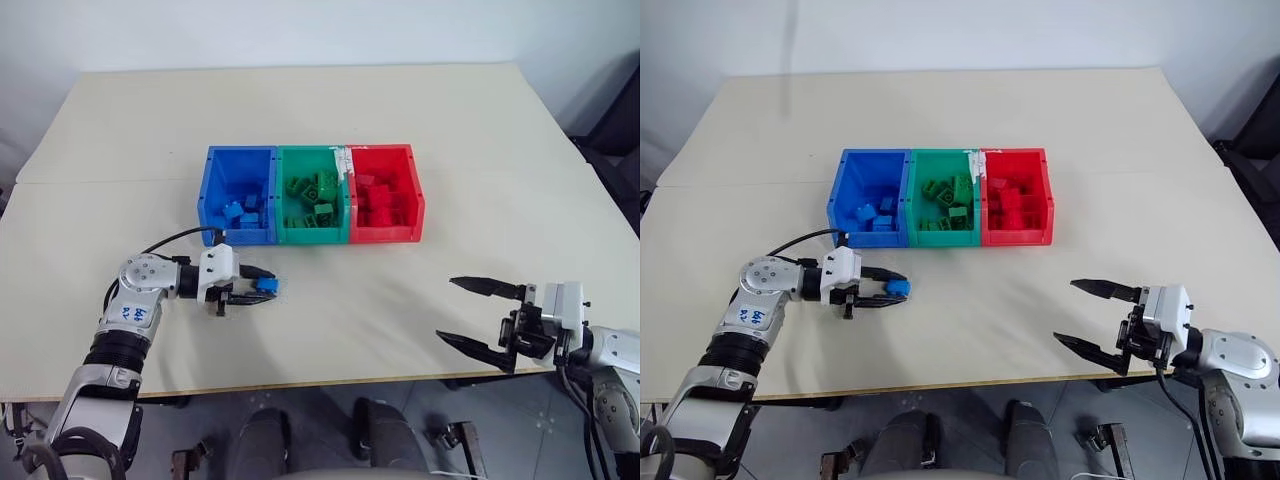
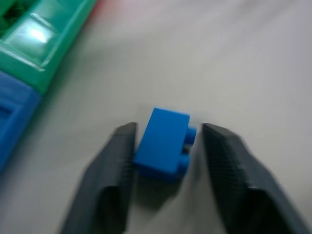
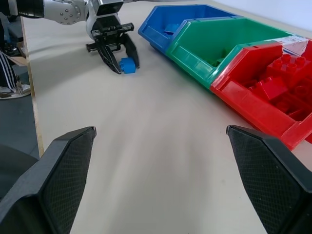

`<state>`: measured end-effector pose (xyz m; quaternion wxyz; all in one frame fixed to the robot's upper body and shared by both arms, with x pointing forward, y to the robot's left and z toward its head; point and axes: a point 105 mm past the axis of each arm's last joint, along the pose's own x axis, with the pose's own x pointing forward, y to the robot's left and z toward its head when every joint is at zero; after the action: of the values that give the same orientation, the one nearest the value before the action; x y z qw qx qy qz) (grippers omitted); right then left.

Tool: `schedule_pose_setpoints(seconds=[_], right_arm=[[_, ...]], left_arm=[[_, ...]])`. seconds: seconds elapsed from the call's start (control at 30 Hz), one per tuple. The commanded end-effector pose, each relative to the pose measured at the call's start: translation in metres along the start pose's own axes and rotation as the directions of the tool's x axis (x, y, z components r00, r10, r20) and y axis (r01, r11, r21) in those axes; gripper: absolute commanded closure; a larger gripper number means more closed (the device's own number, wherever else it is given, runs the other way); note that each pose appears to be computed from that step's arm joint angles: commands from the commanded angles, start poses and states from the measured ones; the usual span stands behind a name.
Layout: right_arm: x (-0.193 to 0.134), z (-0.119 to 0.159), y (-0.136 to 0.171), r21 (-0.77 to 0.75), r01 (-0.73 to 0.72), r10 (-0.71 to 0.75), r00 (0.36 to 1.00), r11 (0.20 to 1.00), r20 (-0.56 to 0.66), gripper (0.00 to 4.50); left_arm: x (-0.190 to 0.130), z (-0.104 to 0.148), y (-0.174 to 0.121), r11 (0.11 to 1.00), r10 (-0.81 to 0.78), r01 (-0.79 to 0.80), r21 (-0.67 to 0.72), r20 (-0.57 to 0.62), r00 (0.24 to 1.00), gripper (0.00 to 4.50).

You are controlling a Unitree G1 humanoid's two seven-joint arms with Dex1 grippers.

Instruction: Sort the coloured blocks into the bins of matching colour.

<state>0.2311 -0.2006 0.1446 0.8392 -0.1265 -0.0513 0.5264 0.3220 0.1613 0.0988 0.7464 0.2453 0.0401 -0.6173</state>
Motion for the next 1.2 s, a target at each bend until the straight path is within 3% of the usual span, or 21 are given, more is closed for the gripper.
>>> schedule_pose_setpoints(seconds=[0.03, 0.2, 0.37, 0.53, 0.7, 0.77, 0.9, 1.1, 1.13, 1.2], right_arm=[[0.004, 0.01, -0.004, -0.033, -0.01, 0.011, 1.0, 0.999, 0.029, 0.0], [0.014, 0.016, -0.008, -0.038, -0.024, 0.026, 0.998, 0.999, 0.062, 0.0], [0.023, 0.029, -0.025, -0.039, 0.053, -0.046, 0.988, 0.998, 0.148, 0.0], [0.025, 0.042, -0.039, -0.06, 0.128, -0.112, 0.969, 0.99, 0.218, 0.0], [0.029, 0.05, -0.045, -0.052, 0.176, -0.156, 0.951, 0.983, 0.268, 0.0], [0.03, 0.05, -0.043, -0.055, 0.17, -0.149, 0.953, 0.984, 0.265, 0.0], [0.033, 0.05, -0.04, -0.051, 0.162, -0.143, 0.953, 0.985, 0.269, 0.0], [0.037, 0.047, -0.037, -0.047, 0.105, -0.09, 0.963, 0.993, 0.255, 0.0], [0.037, 0.046, -0.037, -0.047, 0.09, -0.075, 0.965, 0.995, 0.249, 0.0], [0.038, 0.043, -0.038, -0.052, 0.052, -0.038, 0.972, 0.997, 0.233, 0.0]], left_arm=[[-0.007, 0.006, 0.0, 0.999, 0.043, -0.042, -0.028, 0.052, 0.998, 3.58], [-0.029, 0.046, 0.028, 0.96, 0.277, -0.26, -0.103, 0.231, 0.932, 3.58], [-0.047, 0.073, 0.078, 0.843, 0.536, -0.504, -0.186, 0.223, 0.814, 3.58], [-0.05, 0.077, 0.115, 0.726, 0.684, -0.649, -0.228, 0.143, 0.715, 3.58], [-0.044, 0.065, 0.13, 0.703, 0.701, -0.675, -0.224, 0.057, 0.711, 3.58], [-0.042, 0.069, 0.129, 0.715, 0.691, -0.659, -0.234, 0.089, 0.718, 3.58], [-0.043, 0.077, 0.124, 0.75, 0.657, -0.624, -0.222, 0.131, 0.743, 2.3], [-0.077, 0.078, 0.099, 0.795, 0.607, -0.593, -0.128, 0.151, 0.78, 0.33], [-0.083, 0.076, 0.09, 0.809, 0.588, -0.578, -0.109, 0.147, 0.795, 0.1], [-0.101, 0.076, 0.069, 0.83, 0.558, -0.552, -0.083, 0.161, 0.814, 0.1]])
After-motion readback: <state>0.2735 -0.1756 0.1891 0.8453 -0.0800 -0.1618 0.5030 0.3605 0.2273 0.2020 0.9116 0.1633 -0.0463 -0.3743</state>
